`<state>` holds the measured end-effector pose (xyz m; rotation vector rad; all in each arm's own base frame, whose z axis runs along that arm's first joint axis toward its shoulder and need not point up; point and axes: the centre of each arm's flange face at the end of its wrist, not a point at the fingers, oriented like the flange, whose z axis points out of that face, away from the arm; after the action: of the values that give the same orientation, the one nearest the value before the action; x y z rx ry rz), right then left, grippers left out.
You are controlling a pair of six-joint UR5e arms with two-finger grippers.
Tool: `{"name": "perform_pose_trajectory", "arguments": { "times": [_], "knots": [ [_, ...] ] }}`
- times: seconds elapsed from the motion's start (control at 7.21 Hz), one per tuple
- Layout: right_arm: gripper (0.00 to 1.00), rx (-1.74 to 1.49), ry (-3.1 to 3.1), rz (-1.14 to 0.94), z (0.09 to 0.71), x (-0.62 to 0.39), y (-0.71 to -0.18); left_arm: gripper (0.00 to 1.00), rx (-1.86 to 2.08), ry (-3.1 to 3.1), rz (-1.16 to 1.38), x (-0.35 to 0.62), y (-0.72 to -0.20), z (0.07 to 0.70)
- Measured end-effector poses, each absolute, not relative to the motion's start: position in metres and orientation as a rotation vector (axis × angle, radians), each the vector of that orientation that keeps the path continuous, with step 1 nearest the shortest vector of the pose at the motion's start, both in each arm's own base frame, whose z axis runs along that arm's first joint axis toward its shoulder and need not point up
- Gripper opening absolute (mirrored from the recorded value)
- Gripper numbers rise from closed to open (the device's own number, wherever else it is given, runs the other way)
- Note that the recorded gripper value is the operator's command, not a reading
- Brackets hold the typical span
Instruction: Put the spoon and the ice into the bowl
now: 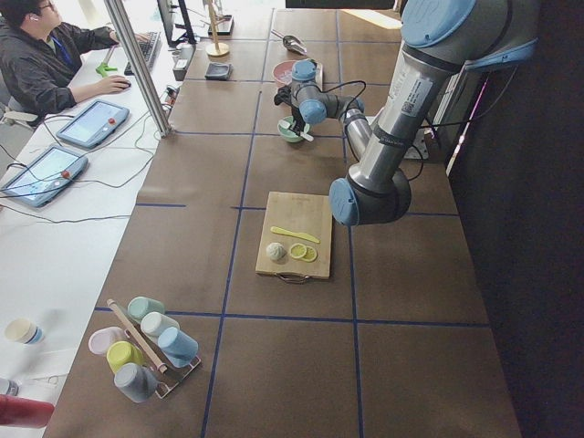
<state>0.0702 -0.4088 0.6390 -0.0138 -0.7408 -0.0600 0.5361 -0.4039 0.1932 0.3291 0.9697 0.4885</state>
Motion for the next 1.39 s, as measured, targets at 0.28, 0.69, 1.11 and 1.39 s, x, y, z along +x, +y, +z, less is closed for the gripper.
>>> {"name": "perform_pose_trajectory", "arguments": {
  "times": [0.28,0.69,1.11,1.39],
  "knots": [
    [1.0,-0.016,-0.742,-0.06,0.64,0.07,-0.409,0.9,0.315,0.975,0.508,0.559,-0.396,0.18],
    [1.0,-0.016,-0.742,-0.06,0.64,0.07,-0.409,1.0,0.295,0.979,0.523,0.571,-0.382,0.18],
    [1.0,0.013,-0.751,-0.076,0.626,0.067,-0.421,0.99,0.264,0.927,0.474,0.554,-0.401,0.191],
    [1.0,0.04,-0.797,-0.098,0.608,0.058,-0.437,1.0,0.224,0.877,0.42,0.507,-0.441,0.225]
  ]
}}
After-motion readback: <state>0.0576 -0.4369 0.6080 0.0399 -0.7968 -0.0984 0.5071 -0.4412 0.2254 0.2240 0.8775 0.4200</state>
